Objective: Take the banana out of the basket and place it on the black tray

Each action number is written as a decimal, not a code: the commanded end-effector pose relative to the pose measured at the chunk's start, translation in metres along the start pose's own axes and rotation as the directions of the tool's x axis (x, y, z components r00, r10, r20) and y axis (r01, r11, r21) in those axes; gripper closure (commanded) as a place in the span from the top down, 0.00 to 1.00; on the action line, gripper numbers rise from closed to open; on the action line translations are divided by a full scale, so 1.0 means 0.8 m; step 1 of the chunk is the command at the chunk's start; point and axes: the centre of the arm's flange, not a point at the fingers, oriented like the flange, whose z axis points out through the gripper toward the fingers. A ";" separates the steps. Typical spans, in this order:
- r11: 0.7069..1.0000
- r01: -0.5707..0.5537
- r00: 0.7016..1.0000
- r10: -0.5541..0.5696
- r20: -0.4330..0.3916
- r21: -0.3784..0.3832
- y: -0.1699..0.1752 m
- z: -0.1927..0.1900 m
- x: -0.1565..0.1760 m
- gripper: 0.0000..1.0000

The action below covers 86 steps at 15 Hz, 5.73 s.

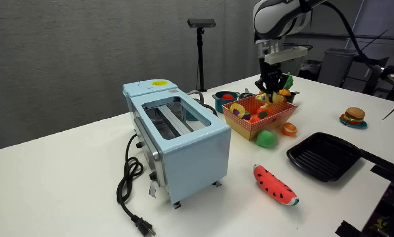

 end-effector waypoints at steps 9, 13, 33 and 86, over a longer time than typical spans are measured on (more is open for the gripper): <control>1.000 -0.003 1.000 0.004 -0.021 0.025 0.051 0.022 -0.131 0.04; 0.999 0.001 1.000 0.000 -0.025 0.033 0.061 0.022 -0.166 0.04; 1.000 -0.016 0.996 0.014 0.085 0.024 0.114 0.095 -0.239 0.04; 1.000 -0.004 0.982 0.008 0.189 -0.021 0.100 0.144 -0.246 1.00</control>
